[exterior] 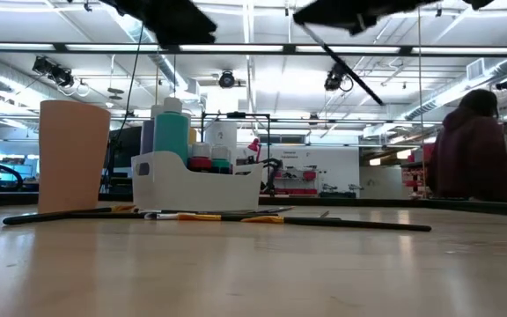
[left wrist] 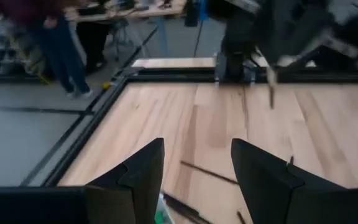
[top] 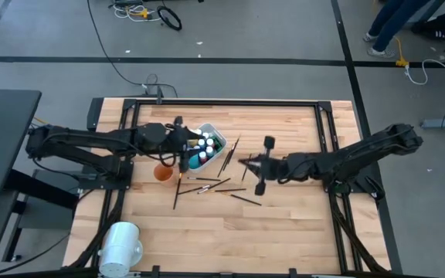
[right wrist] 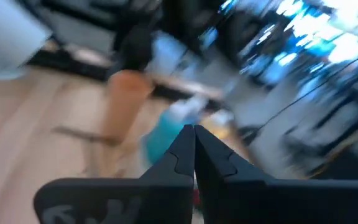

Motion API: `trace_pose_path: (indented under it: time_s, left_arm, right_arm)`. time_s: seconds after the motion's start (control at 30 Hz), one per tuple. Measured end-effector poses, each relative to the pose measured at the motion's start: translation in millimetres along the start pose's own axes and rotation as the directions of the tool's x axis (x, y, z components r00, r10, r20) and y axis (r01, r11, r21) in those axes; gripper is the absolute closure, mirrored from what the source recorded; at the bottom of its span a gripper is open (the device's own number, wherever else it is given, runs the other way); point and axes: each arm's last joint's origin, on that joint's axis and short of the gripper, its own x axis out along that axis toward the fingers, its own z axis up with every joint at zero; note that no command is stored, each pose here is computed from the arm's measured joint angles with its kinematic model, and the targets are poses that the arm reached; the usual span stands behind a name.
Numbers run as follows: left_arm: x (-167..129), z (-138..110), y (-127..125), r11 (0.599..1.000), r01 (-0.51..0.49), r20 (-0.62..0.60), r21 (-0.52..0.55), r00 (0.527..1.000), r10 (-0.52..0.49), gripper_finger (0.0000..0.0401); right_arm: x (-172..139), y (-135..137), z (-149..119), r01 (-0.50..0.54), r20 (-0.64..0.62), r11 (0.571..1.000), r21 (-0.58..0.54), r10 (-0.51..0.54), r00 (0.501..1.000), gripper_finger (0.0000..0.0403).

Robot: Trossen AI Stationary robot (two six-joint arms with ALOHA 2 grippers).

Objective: Pick & Place Paint Supplies
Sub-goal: Put the black silver paintbrush into the orange cup

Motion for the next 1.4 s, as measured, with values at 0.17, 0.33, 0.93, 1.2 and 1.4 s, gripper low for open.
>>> trace_pose_path:
  time_s: [0.17, 0.33, 0.93, 1.2, 1.4]
  left_arm:
    - [33, -10, -9, 0.994, 0.06, 0.012, 0.095, 0.998, -0.061, 0.0205]
    - [63, -15, -17, 0.993, 0.105, 0.11, 0.046, 0.988, -0.109, 0.0205]
    - [99, -19, -24, 0.986, 0.169, 0.342, 0.007, 0.926, -0.161, 0.0205]
    - [98, -3, -23, 0.983, 0.18, 0.397, -0.034, 0.905, -0.152, 0.0205]
    - [98, 2, -22, 0.983, 0.179, 0.408, -0.033, 0.901, -0.15, 0.0205]
  right_arm:
    - [1, -14, 15, 0.113, 0.151, 0.993, -0.019, -0.109, 0.983, 0.0403]
    - [5, -21, 14, 0.15, 0.164, 0.989, -0.002, -0.148, 0.975, 0.0403]
    - [10, -42, 16, 0.166, 0.252, 0.984, 0.059, -0.176, 0.952, 0.0403]
    - [14, -47, 20, 0.084, 0.393, 0.995, -0.056, -0.055, 0.918, 0.0403]
    - [26, -47, 13, 0.14, 0.422, 0.985, -0.097, -0.087, 0.903, 0.0403]
